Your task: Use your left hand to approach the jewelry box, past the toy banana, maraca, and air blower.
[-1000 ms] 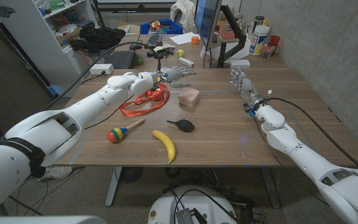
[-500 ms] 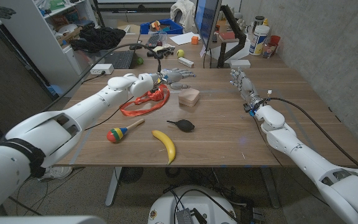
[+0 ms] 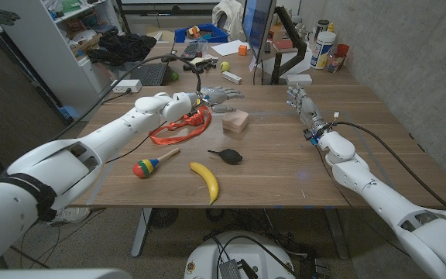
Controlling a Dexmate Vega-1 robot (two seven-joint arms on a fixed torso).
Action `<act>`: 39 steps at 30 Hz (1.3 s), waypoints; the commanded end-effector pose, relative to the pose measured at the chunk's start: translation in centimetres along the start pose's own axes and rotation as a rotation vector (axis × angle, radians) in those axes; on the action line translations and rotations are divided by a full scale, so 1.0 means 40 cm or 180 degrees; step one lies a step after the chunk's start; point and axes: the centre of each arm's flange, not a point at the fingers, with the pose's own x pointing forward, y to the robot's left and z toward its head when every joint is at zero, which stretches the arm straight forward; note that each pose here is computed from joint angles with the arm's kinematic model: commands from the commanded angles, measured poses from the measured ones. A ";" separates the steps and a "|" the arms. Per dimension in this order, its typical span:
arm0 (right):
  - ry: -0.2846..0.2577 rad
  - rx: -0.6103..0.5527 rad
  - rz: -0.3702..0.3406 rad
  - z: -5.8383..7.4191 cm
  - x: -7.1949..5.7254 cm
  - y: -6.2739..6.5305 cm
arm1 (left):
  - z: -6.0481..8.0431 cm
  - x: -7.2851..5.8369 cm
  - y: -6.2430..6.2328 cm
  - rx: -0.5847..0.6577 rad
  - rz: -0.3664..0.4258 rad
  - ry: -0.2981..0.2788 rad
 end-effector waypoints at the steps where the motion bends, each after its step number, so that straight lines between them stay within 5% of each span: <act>1: 0.0002 -0.0001 0.0005 0.001 -0.002 -0.002 | 0.005 0.000 -0.012 -0.0025 -0.0021 -0.0005; 39: 0.0013 0.0024 -0.0042 -0.009 -0.010 0.007 | -0.004 0.005 -0.029 -0.0054 -0.0074 -0.0033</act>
